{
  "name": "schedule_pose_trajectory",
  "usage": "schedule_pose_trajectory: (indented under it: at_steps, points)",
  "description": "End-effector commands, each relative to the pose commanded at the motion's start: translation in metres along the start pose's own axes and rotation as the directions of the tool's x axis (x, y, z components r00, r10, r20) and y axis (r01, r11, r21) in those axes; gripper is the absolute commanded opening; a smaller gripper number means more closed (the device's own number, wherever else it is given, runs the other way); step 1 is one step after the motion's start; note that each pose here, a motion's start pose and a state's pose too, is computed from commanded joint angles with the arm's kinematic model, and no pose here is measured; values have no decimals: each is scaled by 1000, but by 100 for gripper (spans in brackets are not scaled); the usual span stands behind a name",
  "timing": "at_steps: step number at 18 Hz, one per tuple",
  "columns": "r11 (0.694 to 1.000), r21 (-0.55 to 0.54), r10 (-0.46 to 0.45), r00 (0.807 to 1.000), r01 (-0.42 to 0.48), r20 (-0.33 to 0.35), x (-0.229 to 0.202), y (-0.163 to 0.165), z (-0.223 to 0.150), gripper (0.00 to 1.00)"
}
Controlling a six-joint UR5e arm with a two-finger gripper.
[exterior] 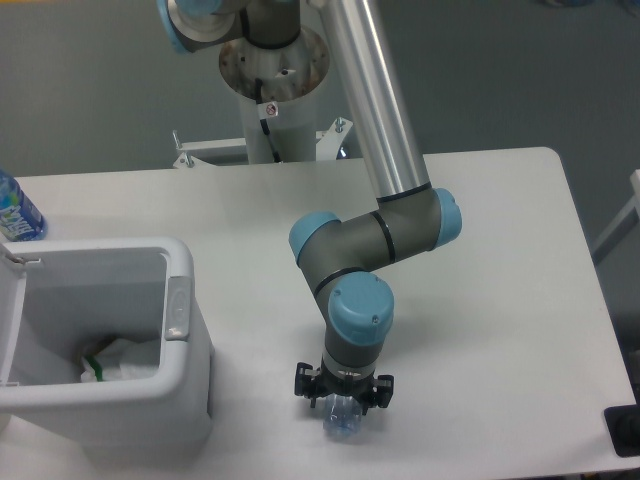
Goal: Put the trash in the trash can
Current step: 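Lower the gripper and close it around the bottle's end, then lift the bottle and carry it over the trash bin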
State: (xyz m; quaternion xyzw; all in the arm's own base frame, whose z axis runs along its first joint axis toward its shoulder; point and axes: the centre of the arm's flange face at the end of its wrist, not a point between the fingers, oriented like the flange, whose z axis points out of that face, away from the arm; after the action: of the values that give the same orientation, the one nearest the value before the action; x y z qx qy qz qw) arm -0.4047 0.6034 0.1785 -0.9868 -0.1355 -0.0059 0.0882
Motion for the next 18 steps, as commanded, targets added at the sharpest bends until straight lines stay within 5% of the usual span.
schedule_pose_trajectory:
  at_steps: [18]
  points:
    - [1000,27,10,1000,-10,17,0,-5,-21,59]
